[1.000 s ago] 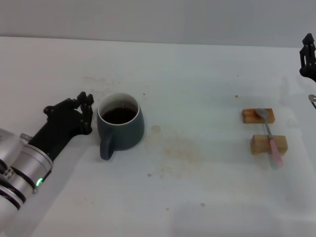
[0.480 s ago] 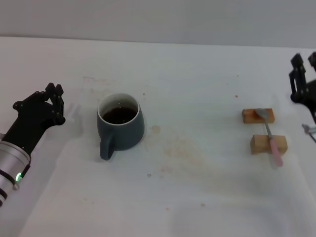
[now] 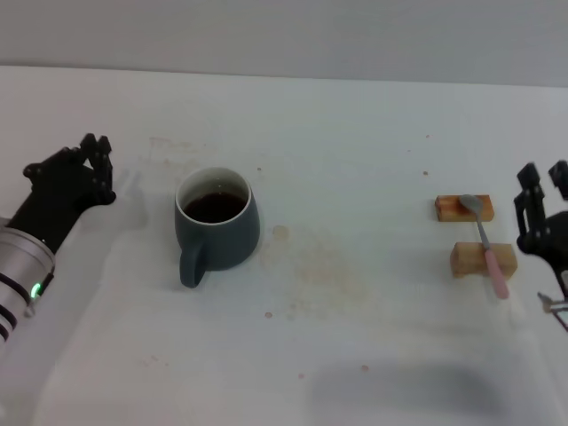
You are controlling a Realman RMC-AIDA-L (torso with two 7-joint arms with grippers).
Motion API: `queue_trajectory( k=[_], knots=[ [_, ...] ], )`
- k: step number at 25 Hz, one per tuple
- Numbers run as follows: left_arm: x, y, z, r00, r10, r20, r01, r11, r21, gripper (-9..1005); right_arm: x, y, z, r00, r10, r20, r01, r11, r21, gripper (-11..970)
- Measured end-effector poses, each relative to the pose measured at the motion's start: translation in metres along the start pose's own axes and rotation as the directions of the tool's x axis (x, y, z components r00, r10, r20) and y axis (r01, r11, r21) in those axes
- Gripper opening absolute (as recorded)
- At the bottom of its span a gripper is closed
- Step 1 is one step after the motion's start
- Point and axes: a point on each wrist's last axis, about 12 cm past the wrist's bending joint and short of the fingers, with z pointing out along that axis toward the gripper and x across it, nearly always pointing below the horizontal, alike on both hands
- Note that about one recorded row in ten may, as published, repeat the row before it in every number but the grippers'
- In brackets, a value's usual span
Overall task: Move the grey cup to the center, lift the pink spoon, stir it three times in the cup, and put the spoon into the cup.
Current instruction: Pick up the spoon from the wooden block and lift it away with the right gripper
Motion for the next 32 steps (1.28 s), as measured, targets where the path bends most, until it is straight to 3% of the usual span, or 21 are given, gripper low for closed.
queue_trajectory(
  k=[15,26,32],
  knots=[
    [-0.006,0.030,0.006,1.000,-0.011,0.000,0.011,0.990,-0.142,133,0.013,0.018,-0.047,0.994,0.027,-0.109,-0.029,0.999,-0.013,341],
    [-0.007,0.035,0.006,1.000,-0.002,0.002,0.002,0.984,-0.176,133,0.019,0.029,-0.080,0.982,0.047,-0.186,-0.057,0.997,-0.049,343],
    [-0.005,0.035,0.009,1.000,-0.003,-0.024,-0.001,0.984,-0.179,133,0.020,0.027,-0.099,0.976,0.055,-0.211,-0.059,0.998,-0.013,343]
  ],
)
